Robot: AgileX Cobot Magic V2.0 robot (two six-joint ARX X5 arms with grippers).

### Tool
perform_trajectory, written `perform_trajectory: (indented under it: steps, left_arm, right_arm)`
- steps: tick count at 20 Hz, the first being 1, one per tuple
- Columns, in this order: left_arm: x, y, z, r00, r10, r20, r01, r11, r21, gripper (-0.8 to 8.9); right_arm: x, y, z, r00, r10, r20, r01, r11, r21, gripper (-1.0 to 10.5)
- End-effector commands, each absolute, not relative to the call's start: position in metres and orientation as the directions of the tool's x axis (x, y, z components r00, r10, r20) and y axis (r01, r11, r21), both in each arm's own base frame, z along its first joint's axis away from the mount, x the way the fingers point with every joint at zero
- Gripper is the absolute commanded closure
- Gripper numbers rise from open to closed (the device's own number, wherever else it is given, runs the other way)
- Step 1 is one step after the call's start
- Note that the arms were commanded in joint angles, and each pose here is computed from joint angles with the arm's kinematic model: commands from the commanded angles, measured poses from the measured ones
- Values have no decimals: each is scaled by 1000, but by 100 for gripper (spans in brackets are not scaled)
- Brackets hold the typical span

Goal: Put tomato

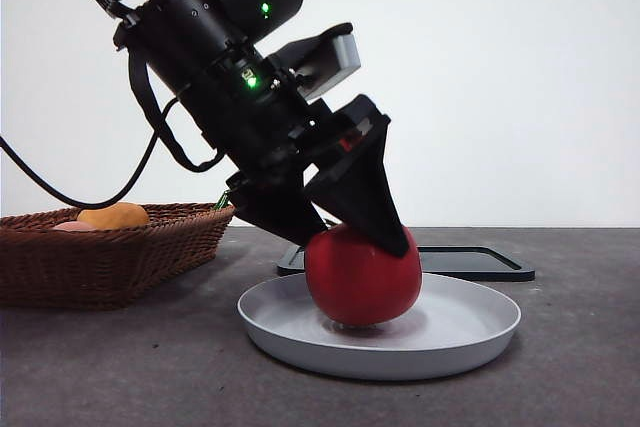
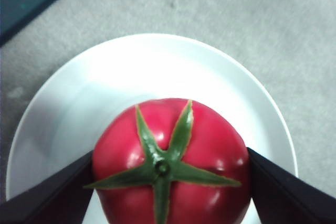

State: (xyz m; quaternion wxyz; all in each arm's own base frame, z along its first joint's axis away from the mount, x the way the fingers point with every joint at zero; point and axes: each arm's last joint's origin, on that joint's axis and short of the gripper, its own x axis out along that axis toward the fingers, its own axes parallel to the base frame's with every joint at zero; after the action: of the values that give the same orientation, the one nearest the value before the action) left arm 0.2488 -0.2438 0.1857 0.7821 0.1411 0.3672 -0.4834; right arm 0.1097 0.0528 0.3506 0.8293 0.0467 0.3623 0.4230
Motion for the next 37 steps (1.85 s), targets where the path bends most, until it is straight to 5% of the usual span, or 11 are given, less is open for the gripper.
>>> perform_trajectory:
  steps: [1, 6, 14, 20, 29, 37]
  left_arm:
    - [251, -251, 186, 263, -664, -699, 876, 468, -115, 470]
    - [251, -251, 186, 264, -665, -699, 876, 469, -115, 311]
    - [251, -250, 191, 272, -670, -691, 858, 494, -142, 311]
    - [247, -234, 235, 352, -718, -601, 849, 515, -119, 312]
    - [225, -154, 313, 515, -692, -505, 751, 649, -124, 313]
    - [175, -76, 337, 526, -599, -604, 643, 745, -179, 313]
  right_arm:
    - [110, 54, 355, 384, 740, -552, -675, 633, 379, 551]
    - [110, 54, 355, 384, 740, -552, -675, 633, 379, 551]
    - [110, 54, 355, 384, 740, -553, -675, 633, 379, 551]
    - [110, 54, 355, 384, 740, -553, -675, 633, 379, 551]
    - [112, 53, 356, 410, 723, -556, -668, 653, 356, 551]
    - [122, 57, 355, 415, 725, -550, -671, 652, 352, 551]
